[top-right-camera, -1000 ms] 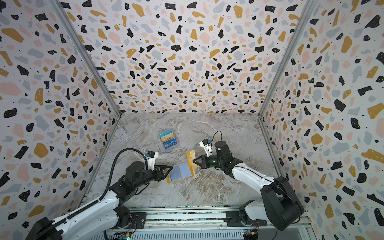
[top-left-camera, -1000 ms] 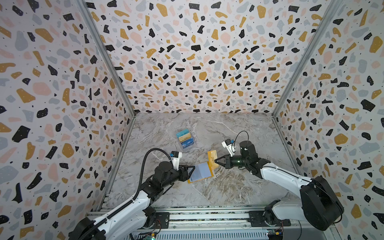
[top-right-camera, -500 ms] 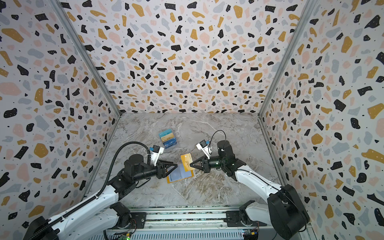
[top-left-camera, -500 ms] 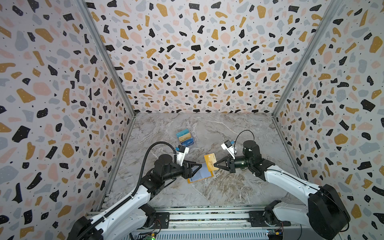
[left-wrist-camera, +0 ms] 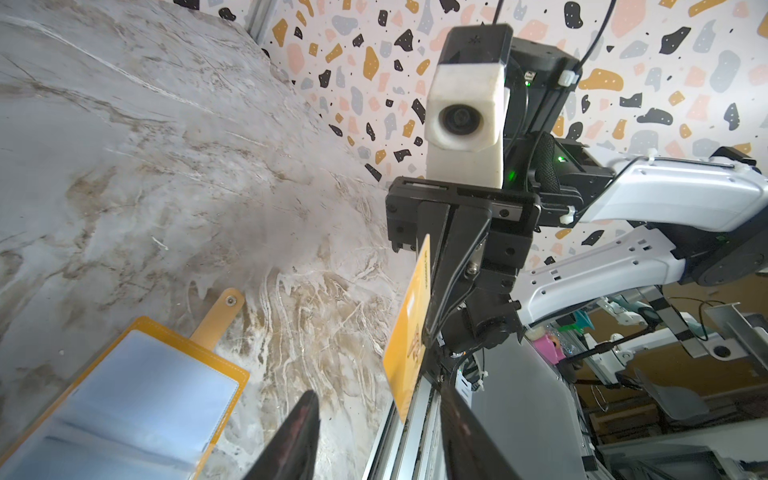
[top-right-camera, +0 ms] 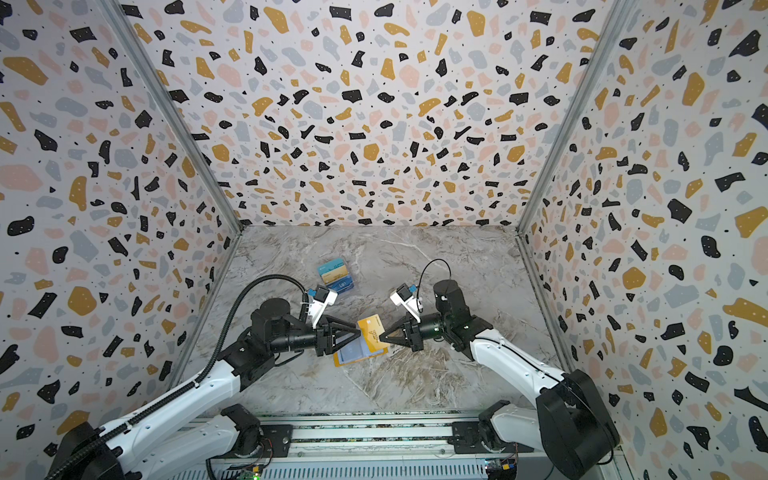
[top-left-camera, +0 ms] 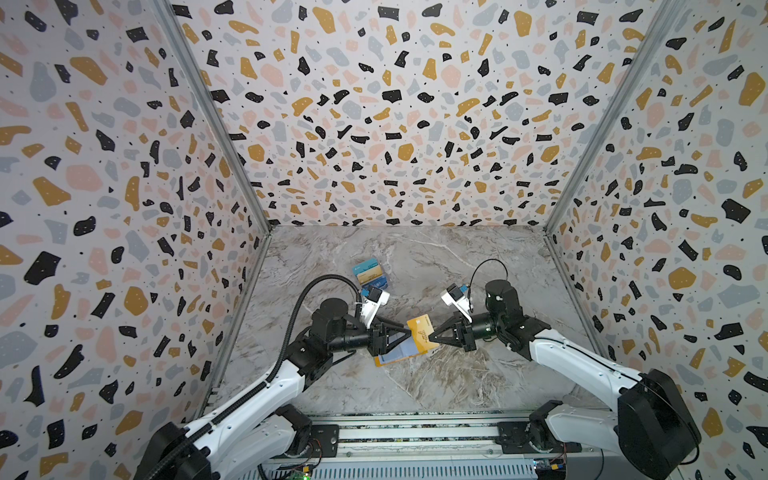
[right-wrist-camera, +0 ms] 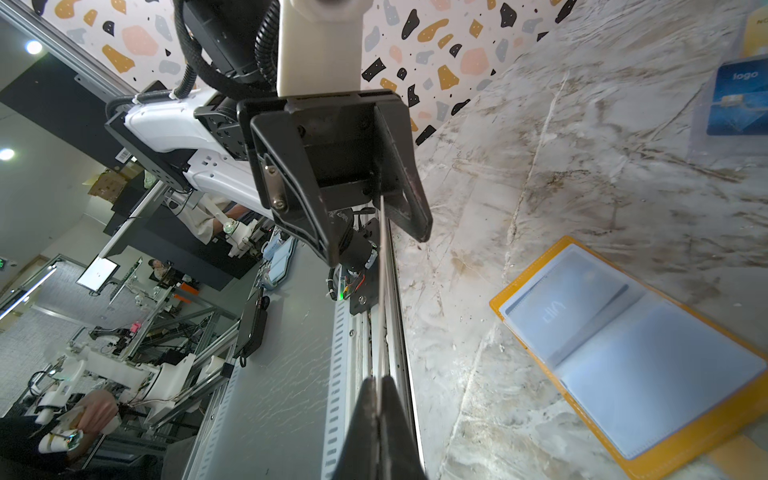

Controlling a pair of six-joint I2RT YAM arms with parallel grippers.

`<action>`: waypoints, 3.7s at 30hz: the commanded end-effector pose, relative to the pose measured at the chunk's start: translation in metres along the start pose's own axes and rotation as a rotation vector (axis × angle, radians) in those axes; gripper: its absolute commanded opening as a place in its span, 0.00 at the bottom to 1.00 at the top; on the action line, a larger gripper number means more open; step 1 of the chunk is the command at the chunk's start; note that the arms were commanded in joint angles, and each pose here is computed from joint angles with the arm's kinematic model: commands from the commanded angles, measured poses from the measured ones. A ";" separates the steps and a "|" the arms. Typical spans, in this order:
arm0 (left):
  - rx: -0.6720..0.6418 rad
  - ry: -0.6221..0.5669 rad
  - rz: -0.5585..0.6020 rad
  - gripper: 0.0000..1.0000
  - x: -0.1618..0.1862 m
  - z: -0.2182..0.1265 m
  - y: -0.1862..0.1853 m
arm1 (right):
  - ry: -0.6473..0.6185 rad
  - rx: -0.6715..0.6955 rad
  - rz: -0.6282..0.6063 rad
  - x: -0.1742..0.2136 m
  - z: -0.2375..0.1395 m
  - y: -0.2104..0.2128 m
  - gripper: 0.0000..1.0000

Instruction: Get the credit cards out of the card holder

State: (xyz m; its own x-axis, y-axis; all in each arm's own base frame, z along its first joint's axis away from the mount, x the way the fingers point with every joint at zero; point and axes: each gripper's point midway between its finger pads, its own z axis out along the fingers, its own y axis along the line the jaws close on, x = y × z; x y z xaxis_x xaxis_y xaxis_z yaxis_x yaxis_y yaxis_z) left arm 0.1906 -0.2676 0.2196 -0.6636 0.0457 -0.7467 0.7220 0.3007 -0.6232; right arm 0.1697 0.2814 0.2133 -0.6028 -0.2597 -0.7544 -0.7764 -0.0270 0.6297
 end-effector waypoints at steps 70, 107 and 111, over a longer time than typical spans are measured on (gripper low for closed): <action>0.003 -0.311 -0.042 0.00 -0.051 -0.015 -0.004 | -0.183 0.123 -0.063 -0.038 -0.005 0.003 0.76; 0.179 -0.729 -0.156 0.00 -0.078 -0.067 -0.020 | -0.508 -0.054 -0.054 -0.099 0.010 0.037 0.46; 0.199 -0.738 -0.156 0.00 -0.079 -0.070 -0.024 | -0.504 -0.066 -0.057 -0.103 0.013 0.039 0.42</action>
State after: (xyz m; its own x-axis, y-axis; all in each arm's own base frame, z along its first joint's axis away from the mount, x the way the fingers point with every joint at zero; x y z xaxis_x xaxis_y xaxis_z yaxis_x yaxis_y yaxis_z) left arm 0.2200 -0.2206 0.2869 -0.5590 -0.6066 -0.5653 0.6404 0.1172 -0.7591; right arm 0.2016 0.3175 0.2902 -0.6220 0.2146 -0.7530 -0.7769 -0.0494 0.6277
